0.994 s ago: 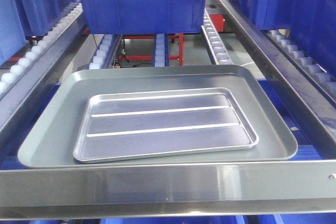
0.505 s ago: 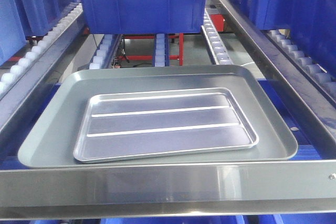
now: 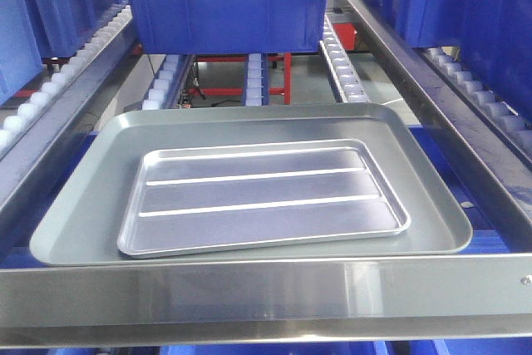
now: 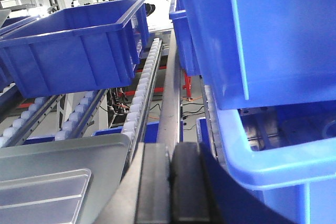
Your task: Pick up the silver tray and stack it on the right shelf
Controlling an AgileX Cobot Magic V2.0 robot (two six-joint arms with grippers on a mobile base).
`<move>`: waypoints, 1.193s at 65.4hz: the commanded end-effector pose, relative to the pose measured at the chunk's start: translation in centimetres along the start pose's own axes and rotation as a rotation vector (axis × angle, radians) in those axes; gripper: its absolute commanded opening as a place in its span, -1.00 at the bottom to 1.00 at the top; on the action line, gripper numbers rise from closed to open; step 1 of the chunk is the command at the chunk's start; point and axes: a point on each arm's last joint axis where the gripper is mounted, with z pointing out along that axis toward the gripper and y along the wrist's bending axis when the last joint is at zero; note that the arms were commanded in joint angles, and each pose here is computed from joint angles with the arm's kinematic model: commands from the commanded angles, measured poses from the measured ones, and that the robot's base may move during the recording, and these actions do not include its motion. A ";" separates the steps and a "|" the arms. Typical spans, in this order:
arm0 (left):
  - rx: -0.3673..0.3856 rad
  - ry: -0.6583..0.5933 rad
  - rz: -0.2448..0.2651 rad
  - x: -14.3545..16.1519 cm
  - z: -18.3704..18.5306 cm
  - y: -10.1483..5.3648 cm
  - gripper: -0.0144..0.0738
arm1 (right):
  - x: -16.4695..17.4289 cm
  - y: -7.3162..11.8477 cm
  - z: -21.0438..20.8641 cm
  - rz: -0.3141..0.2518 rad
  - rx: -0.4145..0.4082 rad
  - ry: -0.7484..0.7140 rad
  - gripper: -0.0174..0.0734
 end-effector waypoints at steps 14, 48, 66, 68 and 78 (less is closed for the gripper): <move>-0.123 -0.106 0.009 2.9 -1.0 0.9 -0.88 | -0.9 0.2 -0.2 -0.012 -0.022 -0.098 -0.51; -0.124 -0.056 0.012 3.2 -0.9 0.9 -0.88 | -0.9 0.2 -0.2 -0.012 -0.022 -0.098 -0.51; -0.124 -0.056 0.012 3.2 -0.9 0.9 -0.88 | -0.9 0.2 -0.2 -0.012 -0.022 -0.098 -0.51; -0.124 -0.056 0.012 3.2 -0.9 0.9 -0.88 | -0.9 0.2 -0.2 -0.012 -0.022 -0.098 -0.51; -0.124 -0.056 0.012 3.2 -0.9 0.9 -0.88 | -0.9 0.2 -0.2 -0.012 -0.022 -0.098 -0.51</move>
